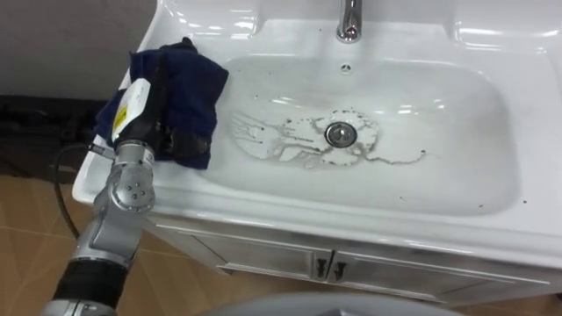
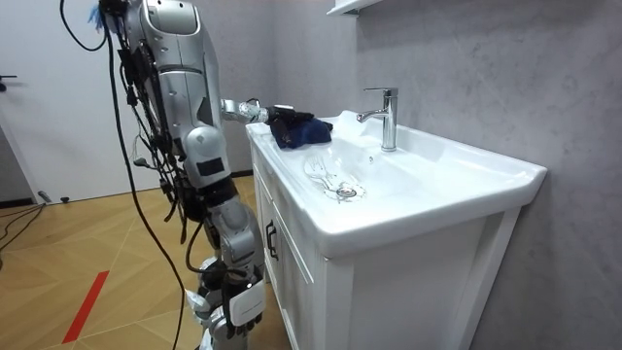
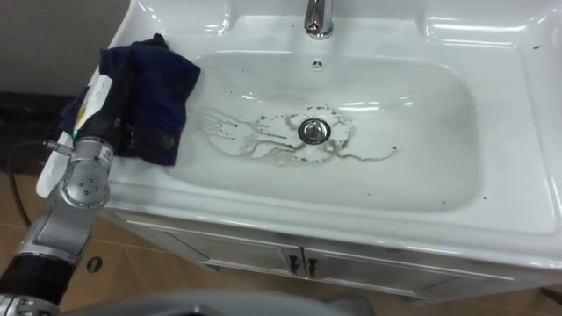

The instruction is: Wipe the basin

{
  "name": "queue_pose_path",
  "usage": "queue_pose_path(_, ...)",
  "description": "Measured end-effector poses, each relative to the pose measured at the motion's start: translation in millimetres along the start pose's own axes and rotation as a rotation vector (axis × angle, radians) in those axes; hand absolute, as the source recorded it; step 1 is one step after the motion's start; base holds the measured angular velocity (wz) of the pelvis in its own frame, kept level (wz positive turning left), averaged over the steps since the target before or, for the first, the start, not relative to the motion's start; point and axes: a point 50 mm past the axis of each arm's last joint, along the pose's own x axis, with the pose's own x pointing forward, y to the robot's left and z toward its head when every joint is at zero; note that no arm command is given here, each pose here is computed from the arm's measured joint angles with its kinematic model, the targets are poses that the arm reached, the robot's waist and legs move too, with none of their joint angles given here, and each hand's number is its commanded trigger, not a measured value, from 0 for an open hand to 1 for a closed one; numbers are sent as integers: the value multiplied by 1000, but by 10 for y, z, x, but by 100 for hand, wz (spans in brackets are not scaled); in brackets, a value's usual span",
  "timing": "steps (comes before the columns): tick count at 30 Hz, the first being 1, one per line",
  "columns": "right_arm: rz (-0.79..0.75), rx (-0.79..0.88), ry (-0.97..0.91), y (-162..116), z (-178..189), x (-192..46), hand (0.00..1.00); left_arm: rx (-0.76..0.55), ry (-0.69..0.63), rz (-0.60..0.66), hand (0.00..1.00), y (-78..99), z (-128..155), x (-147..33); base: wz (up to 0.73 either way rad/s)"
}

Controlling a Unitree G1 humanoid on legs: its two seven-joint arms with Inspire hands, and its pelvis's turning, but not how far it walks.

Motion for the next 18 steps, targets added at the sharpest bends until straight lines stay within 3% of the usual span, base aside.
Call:
queue_pose_path(10, -23, -14, 74, -41, -59, -14, 0, 123, 82, -49, 0, -119, -151, 49, -14)
queue_pose_path(12, -28, -24, 78, -49, -45, -18, 0, 126, 103, -61, 64, -148, -174, 43, -10)
queue_pose_path(13, -33, -29, 81, -55, -31, -22, 0, 129, 110, -67, 73, -156, -180, 43, -5)
queue_pose_path(14, -38, -40, 79, -63, -9, -27, 0, 137, 115, -70, 100, -157, -175, 50, -4)
queue_pose_path(18, -50, -36, 72, -92, 50, -40, 0, 138, 135, -71, 100, -135, -175, 72, -6)
